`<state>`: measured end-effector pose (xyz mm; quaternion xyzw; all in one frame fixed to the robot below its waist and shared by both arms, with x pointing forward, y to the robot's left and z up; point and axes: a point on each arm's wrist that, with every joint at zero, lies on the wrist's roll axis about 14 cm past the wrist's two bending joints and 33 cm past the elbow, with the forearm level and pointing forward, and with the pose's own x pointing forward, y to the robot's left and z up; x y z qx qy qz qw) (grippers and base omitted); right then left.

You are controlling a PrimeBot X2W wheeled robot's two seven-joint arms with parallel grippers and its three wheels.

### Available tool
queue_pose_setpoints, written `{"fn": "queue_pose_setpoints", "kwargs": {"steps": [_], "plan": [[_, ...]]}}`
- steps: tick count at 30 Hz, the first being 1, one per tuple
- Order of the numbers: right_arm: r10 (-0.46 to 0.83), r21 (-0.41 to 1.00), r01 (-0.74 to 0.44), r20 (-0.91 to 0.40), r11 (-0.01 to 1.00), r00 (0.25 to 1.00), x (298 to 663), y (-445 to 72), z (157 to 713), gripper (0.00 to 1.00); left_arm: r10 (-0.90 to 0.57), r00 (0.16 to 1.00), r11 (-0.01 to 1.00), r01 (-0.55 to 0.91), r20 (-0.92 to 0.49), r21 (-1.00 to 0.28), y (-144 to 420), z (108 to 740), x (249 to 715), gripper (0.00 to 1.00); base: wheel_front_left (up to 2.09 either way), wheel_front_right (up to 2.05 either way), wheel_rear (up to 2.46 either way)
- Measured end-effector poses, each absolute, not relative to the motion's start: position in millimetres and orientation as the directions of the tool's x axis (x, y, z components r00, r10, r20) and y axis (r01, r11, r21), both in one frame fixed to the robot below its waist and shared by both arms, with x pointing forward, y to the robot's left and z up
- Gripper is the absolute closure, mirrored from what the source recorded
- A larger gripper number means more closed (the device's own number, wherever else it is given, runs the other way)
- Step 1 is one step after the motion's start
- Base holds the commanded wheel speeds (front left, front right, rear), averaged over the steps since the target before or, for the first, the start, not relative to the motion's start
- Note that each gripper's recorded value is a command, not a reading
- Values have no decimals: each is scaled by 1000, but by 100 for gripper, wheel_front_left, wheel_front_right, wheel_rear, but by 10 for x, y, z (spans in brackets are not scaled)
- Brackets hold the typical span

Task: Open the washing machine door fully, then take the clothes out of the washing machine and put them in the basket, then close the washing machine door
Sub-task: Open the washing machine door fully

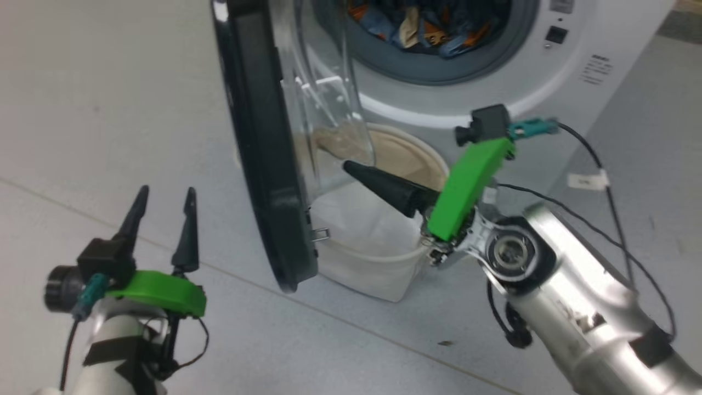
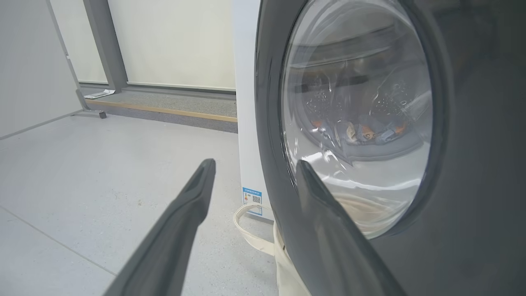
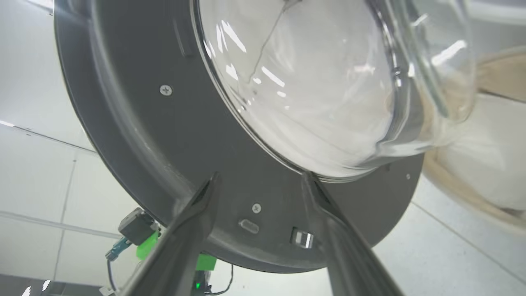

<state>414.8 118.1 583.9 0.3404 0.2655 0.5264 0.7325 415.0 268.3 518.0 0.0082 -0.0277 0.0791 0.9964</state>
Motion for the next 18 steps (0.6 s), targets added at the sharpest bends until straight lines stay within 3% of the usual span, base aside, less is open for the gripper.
{"fn": "queue_pose_setpoints", "kwargs": {"steps": [6,9,18], "plan": [[816,557,-698,61,450,574,4389,555,5879,0,124,989,990,-129,80,64,2738,5287,4212,0,0,0,0],[698,433,-684,159,586,698,4581,93,5970,0,117,988,989,-125,99,76,2765,5366,4251,0,0,0,0],[477,220,-518,213,827,853,4695,-869,5928,0,62,989,992,-76,135,103,2721,5534,4363,0,0,0,0]]}}
